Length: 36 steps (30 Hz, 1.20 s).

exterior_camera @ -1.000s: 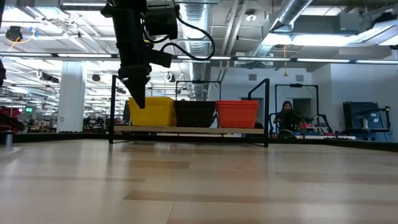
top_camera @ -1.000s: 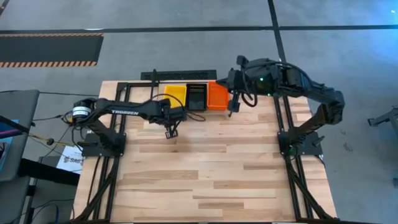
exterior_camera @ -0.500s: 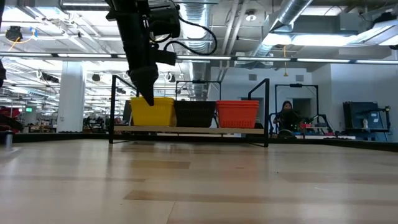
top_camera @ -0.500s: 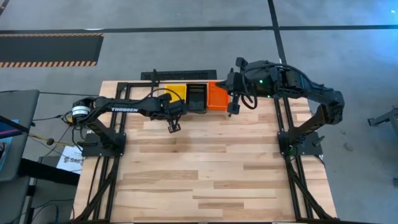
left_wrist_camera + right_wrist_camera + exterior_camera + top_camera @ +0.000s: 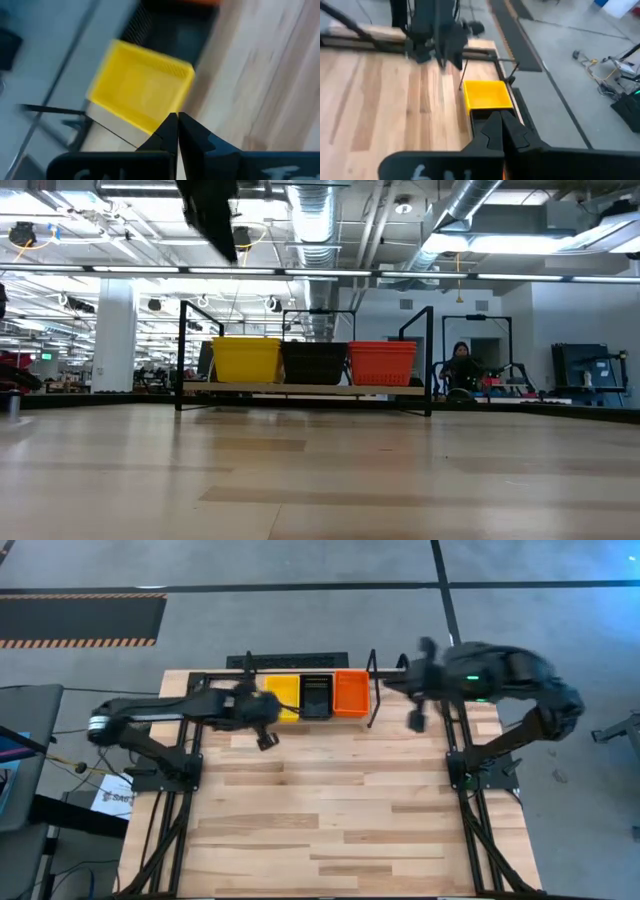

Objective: Stack baskets on shelf by color
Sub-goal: Return to Home Position

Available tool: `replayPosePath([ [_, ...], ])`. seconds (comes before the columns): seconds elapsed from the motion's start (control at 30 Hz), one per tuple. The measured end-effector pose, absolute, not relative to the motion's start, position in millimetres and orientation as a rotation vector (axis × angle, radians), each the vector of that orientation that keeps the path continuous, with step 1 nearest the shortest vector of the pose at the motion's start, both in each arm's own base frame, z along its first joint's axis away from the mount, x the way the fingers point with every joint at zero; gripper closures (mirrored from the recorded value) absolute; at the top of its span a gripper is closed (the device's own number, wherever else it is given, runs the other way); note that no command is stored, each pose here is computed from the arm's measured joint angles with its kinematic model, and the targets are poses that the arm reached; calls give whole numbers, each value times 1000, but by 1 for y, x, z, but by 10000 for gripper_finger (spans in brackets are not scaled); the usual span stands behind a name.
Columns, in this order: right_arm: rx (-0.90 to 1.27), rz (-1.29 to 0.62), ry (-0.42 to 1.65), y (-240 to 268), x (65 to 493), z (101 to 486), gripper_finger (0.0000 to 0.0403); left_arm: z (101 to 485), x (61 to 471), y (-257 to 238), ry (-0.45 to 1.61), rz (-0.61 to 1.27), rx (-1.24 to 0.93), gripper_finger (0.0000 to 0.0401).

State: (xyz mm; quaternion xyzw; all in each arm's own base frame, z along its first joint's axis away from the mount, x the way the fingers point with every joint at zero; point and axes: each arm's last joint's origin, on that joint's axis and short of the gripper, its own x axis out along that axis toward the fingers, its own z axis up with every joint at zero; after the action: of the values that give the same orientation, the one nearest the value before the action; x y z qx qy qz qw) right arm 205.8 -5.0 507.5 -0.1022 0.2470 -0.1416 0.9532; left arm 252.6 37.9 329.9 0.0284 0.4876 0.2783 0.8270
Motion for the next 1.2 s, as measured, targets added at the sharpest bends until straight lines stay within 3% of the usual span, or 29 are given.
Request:
replayPosePath([
  [0.17,-137,-238,439,8,157,520,401,386,189,16,718,582,-24,401],
  [0.3,-105,-139,400,22,133,516,401,399,136,4,496,509,-96,401],
  [0.5,-40,-128,302,33,113,456,402,363,86,-1,208,381,-180,401],
  [0.67,91,-25,18,36,99,390,402,320,70,1,75,339,-266,401],
  [0.87,238,29,-244,32,88,314,402,282,66,0,70,269,-313,401],
  [1.07,339,-35,-277,27,91,257,402,262,69,-2,102,257,-313,401],
  [1.2,310,-116,-256,21,95,241,402,249,74,-2,142,274,-290,401],
])
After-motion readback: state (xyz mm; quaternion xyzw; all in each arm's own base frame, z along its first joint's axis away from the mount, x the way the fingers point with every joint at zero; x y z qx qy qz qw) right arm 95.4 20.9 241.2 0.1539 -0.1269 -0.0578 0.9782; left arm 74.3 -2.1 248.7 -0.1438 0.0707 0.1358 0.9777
